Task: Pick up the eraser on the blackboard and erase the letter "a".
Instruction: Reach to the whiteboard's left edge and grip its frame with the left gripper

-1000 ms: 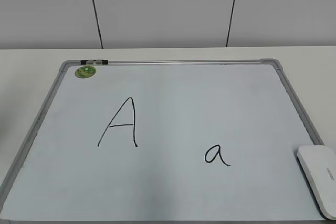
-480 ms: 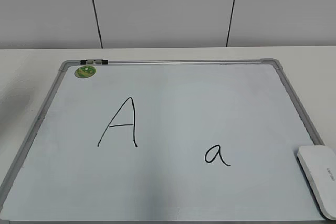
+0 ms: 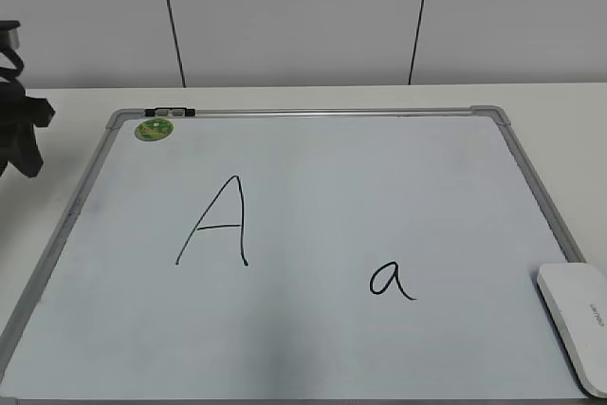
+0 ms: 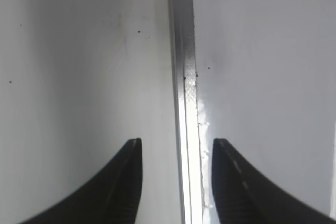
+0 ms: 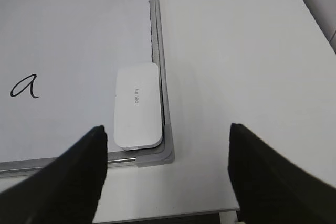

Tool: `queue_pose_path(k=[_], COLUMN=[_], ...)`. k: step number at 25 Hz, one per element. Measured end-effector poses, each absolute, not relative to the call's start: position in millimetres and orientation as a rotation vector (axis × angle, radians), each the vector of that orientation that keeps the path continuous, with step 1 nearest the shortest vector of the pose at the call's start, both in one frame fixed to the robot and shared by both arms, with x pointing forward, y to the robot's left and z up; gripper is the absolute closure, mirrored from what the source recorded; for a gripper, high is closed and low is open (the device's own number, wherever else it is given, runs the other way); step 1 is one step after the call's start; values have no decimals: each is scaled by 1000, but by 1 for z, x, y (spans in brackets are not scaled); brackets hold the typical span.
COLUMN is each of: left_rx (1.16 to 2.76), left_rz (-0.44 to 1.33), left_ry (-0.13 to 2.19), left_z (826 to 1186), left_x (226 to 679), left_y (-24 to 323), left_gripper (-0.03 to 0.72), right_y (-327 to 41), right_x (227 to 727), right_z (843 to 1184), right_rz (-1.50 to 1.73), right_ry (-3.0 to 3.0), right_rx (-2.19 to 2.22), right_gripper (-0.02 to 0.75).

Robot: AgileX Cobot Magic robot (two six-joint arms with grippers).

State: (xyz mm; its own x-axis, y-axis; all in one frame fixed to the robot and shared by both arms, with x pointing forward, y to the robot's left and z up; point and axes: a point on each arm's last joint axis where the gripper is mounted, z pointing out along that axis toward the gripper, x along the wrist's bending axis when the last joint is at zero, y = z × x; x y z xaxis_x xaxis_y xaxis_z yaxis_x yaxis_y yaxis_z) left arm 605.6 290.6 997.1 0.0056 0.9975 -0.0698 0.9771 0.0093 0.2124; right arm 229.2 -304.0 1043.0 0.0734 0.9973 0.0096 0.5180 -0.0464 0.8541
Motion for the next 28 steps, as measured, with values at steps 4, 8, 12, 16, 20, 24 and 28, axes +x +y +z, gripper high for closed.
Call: queue_pose_path(k=[4, 8, 12, 16, 20, 24, 28], left_rx=[2087, 2108, 2136, 2150, 2151, 2151, 2146], left_rz=[148, 108, 45, -5, -20, -23, -28], left_ry=[2080, 2103, 2137, 2162, 2167, 2169, 2171], left_z=[981, 959, 933, 914, 908, 905, 904], left_x=[617, 624, 627, 631, 633, 634, 636], left_y=[291, 291, 291, 290, 290, 290, 289], left_gripper=[372, 372, 372, 372, 372, 372, 373], right_y=[-304, -304, -304, -304, -304, -304, -304], right_x=[229, 229, 229, 229, 229, 229, 229], right_z=[1043, 1043, 1043, 1043, 1043, 1043, 1043], right_rz=[869, 869, 869, 869, 869, 869, 869], right_ry=[1528, 1528, 1528, 1528, 1528, 1528, 1528], right_rx=[1654, 1654, 1654, 1654, 1654, 1654, 1654], right_gripper=[204, 204, 204, 204, 204, 204, 204])
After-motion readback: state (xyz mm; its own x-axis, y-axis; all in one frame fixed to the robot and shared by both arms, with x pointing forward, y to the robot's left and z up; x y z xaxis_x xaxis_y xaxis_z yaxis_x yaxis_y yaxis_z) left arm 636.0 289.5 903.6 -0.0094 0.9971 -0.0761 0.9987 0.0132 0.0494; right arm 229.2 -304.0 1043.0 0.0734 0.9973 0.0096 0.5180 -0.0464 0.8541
